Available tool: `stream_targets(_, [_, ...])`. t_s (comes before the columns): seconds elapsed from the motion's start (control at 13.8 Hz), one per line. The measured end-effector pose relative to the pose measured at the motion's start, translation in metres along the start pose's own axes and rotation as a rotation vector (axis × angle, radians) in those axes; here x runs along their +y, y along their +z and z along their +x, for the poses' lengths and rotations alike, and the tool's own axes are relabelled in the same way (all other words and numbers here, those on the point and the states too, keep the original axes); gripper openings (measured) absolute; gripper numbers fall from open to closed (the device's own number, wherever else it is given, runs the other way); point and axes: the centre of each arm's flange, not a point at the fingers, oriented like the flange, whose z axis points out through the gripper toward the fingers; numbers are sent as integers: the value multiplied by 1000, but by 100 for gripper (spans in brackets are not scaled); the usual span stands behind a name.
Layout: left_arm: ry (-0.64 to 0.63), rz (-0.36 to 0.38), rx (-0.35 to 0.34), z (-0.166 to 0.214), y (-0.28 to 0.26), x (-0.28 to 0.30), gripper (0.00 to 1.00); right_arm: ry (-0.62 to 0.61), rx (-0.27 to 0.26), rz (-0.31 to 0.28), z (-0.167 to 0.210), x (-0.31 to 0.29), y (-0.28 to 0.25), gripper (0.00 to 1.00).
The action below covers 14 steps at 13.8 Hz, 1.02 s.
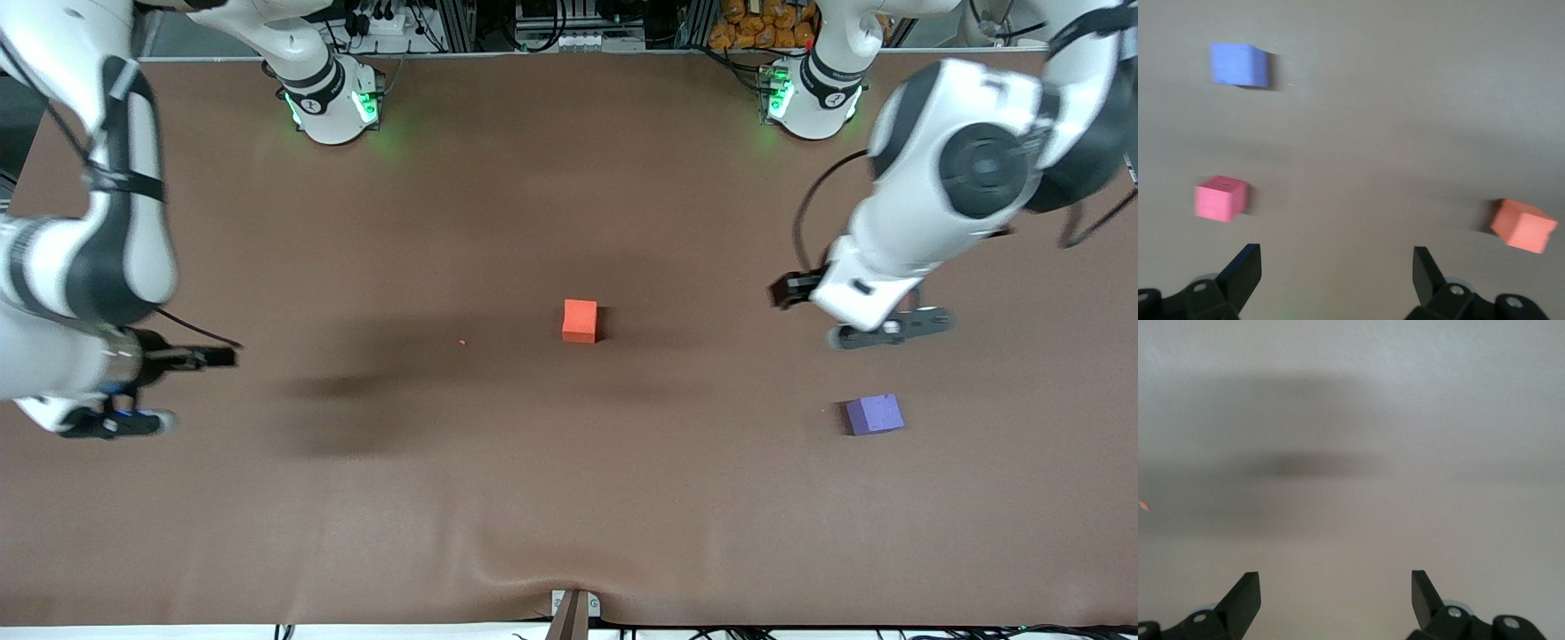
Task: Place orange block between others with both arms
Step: 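Reach the left gripper to the orange cube while the right gripper retracts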
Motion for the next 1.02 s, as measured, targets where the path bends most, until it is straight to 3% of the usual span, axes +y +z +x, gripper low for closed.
stream_targets(0.15, [-12, -4, -3, -14, 12, 39, 100, -26, 10, 15, -32, 39, -23, 100])
stream_targets(0.44, [-9, -11, -3, -26, 41, 96, 100, 22, 82, 71, -108, 89, -70, 100])
stream_targets(0.65, [17, -26, 5, -25, 68, 120, 100, 106, 103, 103, -149, 71, -98, 100])
stream_targets(1.02, [61, -22, -6, -37, 118, 149, 100, 162, 128, 100, -165, 6, -126, 100])
